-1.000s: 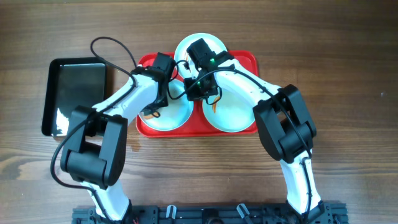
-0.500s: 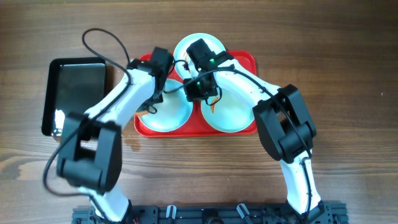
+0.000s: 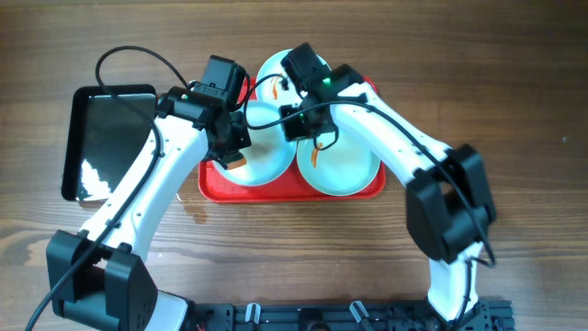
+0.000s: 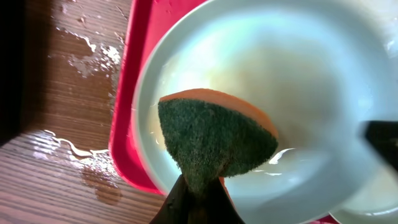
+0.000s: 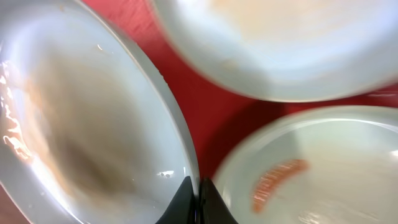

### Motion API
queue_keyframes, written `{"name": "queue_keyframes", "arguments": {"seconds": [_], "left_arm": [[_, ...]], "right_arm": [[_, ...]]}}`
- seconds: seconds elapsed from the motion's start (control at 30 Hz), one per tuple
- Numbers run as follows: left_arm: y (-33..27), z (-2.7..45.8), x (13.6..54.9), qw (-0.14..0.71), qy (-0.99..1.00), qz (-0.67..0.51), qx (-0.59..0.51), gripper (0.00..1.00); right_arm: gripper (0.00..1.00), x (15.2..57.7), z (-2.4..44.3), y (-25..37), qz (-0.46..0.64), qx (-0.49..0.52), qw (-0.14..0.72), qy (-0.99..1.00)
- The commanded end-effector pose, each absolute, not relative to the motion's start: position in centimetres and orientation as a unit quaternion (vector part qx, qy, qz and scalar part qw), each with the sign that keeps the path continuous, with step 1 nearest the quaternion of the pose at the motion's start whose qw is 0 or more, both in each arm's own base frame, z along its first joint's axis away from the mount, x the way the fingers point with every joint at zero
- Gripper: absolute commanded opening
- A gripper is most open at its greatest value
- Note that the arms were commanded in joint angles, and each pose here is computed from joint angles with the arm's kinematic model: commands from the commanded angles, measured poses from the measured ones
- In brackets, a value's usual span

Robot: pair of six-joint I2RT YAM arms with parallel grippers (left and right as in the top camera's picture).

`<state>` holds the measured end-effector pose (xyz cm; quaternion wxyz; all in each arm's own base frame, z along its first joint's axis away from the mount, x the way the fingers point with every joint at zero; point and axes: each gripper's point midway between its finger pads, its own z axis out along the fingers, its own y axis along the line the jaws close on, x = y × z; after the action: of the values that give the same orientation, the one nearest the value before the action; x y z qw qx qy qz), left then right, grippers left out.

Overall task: Clean dirty plates on tray and stack at the side
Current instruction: 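Lift the scrubbed plate by its rim with the right gripper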

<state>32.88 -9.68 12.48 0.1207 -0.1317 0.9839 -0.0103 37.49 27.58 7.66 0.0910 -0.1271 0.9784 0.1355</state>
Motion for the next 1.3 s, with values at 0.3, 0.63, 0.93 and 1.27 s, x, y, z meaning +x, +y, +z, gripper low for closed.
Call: {"name": "queue_keyframes", "arguments": {"seconds": [0.3,0.63,0.93,1.27], "left_arm": [[-7.7,15.0,32.7,0.117,0.978,-0.085,-0.153,0.04],[-7.0,14.4,31.8,0.097,0.981,-0.076,-0.150,0.04],[-6.6,14.3,31.4,0.090,0.982,-0.065,-0.152,0.04],[-6.4,14.2,31.2,0.087,0.983,-0.060,-0.153,0.04]], "right_arm": [[0.04,40.7,14.9,20.6,-0.072,-0.122,0.236,0.961],[0.04,38.5,19.3,23.3,-0.263,-0.182,0.352,0.880],[0.04,36.7,20.5,25.5,-0.290,-0.211,0.381,0.852],[0.04,36.3,20.9,24.7,-0.319,-0.219,0.374,0.843]]}}
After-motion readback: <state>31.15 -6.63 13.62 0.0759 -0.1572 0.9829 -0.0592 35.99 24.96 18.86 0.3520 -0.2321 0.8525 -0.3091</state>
